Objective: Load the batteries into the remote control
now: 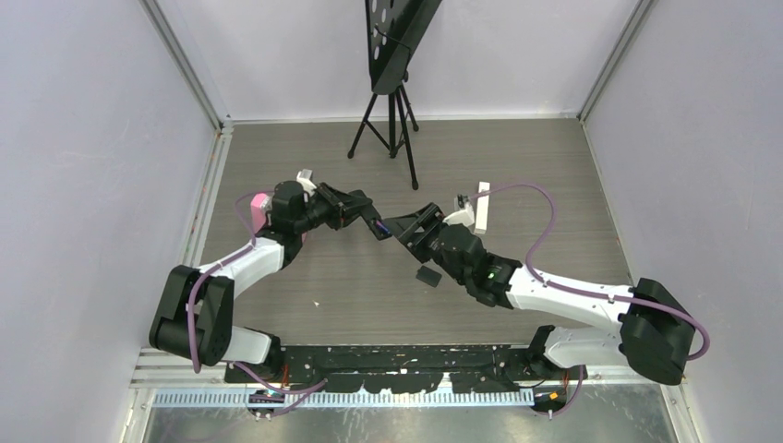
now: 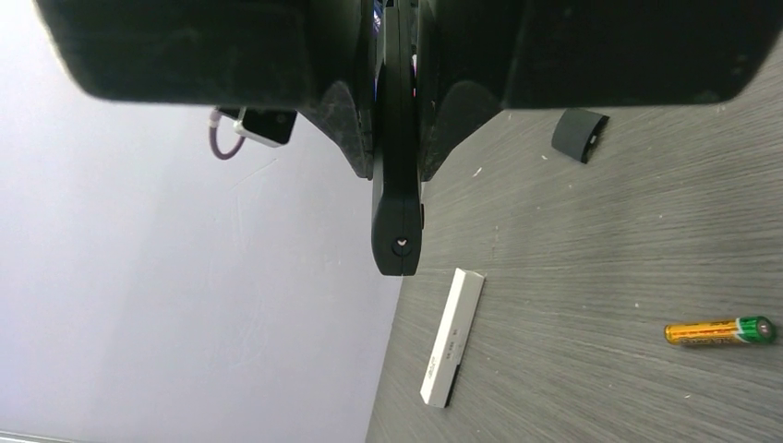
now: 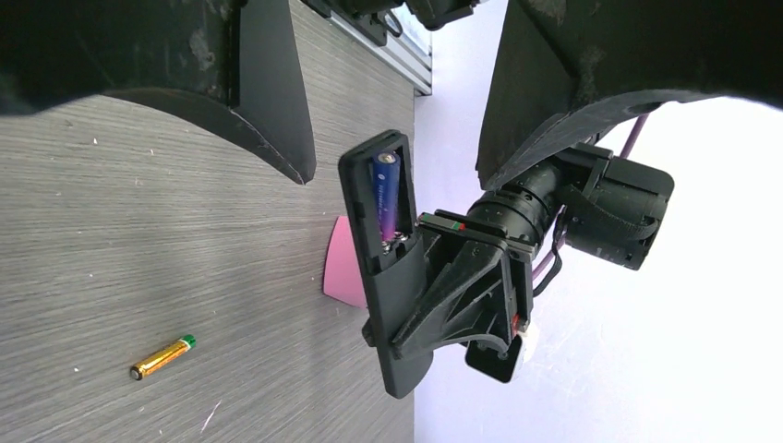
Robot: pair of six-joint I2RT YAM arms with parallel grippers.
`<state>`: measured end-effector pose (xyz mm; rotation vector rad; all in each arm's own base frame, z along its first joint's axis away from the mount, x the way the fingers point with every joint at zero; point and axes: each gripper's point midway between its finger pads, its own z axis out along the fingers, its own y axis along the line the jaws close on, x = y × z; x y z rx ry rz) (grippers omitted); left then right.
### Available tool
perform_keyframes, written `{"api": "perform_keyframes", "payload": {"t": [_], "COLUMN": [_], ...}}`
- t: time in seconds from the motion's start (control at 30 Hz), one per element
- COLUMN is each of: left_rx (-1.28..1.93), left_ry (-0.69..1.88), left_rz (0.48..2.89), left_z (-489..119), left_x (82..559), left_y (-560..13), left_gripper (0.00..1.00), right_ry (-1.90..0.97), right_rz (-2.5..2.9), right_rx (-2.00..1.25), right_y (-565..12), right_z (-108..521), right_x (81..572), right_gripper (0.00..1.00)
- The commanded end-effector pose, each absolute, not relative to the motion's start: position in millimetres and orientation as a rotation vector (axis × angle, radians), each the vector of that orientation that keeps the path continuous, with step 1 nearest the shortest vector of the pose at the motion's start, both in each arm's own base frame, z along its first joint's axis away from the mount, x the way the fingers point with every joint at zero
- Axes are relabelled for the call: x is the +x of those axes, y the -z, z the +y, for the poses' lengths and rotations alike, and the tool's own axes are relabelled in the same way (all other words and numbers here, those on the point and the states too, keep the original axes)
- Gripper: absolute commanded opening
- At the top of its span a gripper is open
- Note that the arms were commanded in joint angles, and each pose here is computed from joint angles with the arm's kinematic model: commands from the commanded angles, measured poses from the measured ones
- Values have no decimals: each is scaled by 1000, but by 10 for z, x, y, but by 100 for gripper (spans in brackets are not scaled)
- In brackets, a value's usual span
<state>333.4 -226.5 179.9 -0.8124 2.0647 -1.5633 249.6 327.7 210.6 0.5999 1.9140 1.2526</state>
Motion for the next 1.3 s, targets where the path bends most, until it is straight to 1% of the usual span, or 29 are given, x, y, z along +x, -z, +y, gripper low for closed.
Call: {"api": "perform_keyframes", "payload": {"t": [0.0,0.2,0.37,0.5,0.7,0.87,0.9,0.97,1.0,1.27], "left_rx": [-805,-848,-900,-916,-928,-937,-936,-937,-940,-927], "left_ry": [1655,1683,1707,1726,1756,1773,1774,1775,1776,1787], "left_rz": [1970,1926,1904,1895,1886,1878,1878,1878,1879,1881], "left_z": [-2308,-2289,-2278,-2280,-2293,-2299,-2300,-2303,-2302,-2320], "left_x": [3410,3433,3439,3433,3433,3427,3426,3419,3416,3399], "left_y": [-2083,-2174,-2218,-2250,-2264,-2270,-2272,-2275,-2271,-2279], "left_gripper": [0,0,0,0,0,0,0,0,0,0], "right_ry": [-1300,-1450,-1541,-1553,-1575,-1588,-1593,-1602,-1609,-1606], "right_rz": [1828,1766,1676,1633,1594,1599,1598,1590,1583,1584], "right_rx": [709,818,899,915,930,943,947,951,954,956], "right_y": [-2258,-2336,-2392,-2432,-2460,-2444,-2440,-2445,-2446,-2415], "right_z": [3160,3290,3345,3320,3309,3341,3347,3350,3351,3370], "right_x": [2522,2562,2649,2679,2702,2710,2711,2715,2717,2738], "right_gripper": [71,72,70,69,64,56,54,45,43,41]}}
